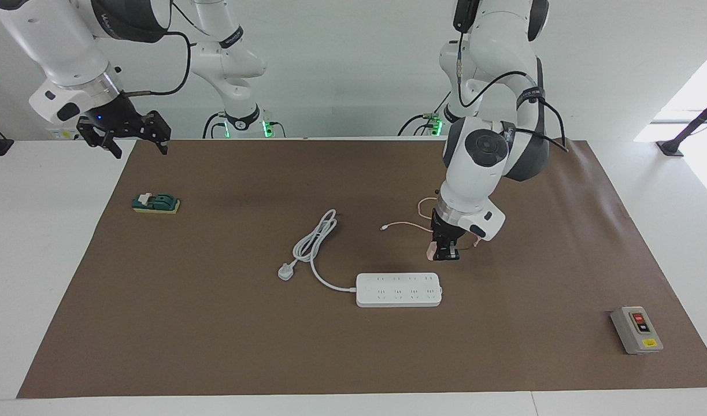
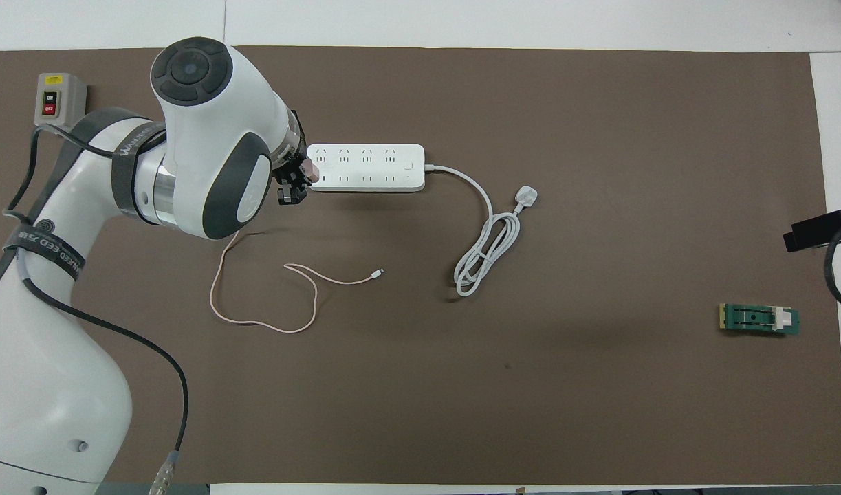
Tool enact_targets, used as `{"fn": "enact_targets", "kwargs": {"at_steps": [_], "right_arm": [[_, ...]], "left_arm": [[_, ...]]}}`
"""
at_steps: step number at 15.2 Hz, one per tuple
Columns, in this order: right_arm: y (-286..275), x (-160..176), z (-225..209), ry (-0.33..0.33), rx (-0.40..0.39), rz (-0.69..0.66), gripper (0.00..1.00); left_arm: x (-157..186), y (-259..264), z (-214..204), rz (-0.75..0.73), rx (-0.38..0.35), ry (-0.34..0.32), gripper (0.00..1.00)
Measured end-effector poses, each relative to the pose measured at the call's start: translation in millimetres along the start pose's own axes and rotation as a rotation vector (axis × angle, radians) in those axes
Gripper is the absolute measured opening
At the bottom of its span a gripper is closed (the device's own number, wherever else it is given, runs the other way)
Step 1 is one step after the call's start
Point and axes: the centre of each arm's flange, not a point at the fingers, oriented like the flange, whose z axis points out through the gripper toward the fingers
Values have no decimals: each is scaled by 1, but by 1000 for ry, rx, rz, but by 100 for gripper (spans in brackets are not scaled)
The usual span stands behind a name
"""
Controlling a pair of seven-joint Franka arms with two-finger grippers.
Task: Plug charger into power strip
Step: 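Push the charger prongs into the strip socket with the left gripper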
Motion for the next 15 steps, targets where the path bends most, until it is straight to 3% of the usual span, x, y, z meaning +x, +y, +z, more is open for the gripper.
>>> {"fn": "enact_targets", "kwargs": {"at_steps": [5, 11, 15], "right_arm": [[0, 0, -2, 2, -1, 1, 100], [2, 0, -2, 0, -10, 4, 100], [2, 0, -2, -1, -11, 6, 100]], "left_arm": [[9, 8, 12, 21, -22, -1, 31], [17, 17, 53, 18, -1, 11, 31], [14, 17, 58, 24, 2, 11, 31]]}}
